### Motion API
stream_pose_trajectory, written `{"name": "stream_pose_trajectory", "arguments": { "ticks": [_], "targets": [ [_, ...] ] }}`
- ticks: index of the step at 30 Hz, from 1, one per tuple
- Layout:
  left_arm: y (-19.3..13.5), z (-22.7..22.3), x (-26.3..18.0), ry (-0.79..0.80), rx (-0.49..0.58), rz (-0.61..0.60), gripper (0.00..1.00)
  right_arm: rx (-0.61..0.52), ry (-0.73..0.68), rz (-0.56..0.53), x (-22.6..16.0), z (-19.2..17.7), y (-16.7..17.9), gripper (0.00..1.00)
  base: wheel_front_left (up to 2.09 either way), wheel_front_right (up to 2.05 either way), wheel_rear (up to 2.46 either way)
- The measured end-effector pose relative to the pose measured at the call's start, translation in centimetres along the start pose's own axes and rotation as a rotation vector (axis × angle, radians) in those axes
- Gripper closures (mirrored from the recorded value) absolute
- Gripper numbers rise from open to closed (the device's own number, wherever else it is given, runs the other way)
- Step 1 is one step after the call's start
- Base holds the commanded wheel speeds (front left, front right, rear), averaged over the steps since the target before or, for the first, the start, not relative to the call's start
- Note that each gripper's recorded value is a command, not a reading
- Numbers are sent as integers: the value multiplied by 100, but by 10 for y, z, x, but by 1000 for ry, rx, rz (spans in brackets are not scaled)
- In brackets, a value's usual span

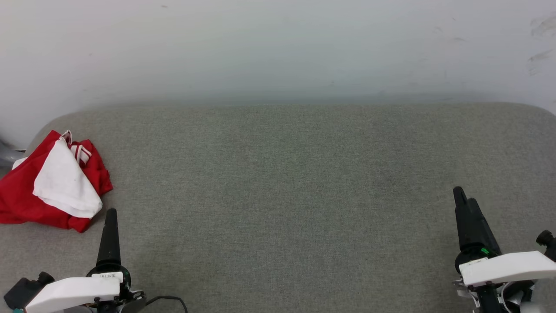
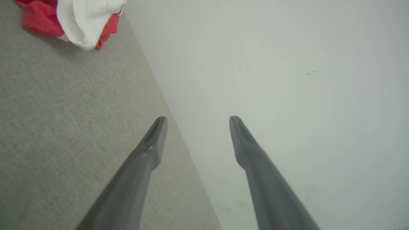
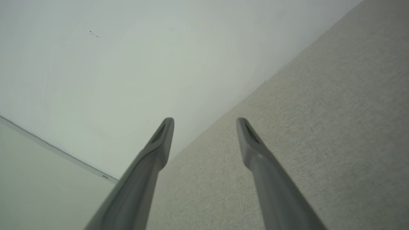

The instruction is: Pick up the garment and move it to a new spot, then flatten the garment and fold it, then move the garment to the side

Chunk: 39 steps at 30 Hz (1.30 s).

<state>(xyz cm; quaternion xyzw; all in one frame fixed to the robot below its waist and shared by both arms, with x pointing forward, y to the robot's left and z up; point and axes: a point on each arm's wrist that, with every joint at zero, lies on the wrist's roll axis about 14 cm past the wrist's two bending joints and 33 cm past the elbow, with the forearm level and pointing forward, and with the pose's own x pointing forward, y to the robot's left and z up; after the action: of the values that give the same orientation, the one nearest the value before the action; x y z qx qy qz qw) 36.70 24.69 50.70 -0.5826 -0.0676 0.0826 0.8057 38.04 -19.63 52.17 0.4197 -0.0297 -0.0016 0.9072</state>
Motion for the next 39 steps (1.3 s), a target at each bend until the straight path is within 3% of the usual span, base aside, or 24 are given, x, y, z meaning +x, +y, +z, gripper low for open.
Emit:
{"name": "stream_pose_trajectory", "arguments": {
  "ticks": [9,20,27,39],
  "targets": [
    [-33,-4,-1,1,217,-113,0,-209,-25,87,4,4,26,0,0,0,0],
    [-64,-26,-6,23,495,-224,0,-359,-59,130,4,9,39,0,0,0,0],
    [-65,-47,-11,58,678,-244,0,-485,-53,143,2,3,40,0,0,0,0],
    [-63,-73,-20,99,876,-283,0,-671,-21,148,0,-9,33,0,0,0,0]
  ]
}}
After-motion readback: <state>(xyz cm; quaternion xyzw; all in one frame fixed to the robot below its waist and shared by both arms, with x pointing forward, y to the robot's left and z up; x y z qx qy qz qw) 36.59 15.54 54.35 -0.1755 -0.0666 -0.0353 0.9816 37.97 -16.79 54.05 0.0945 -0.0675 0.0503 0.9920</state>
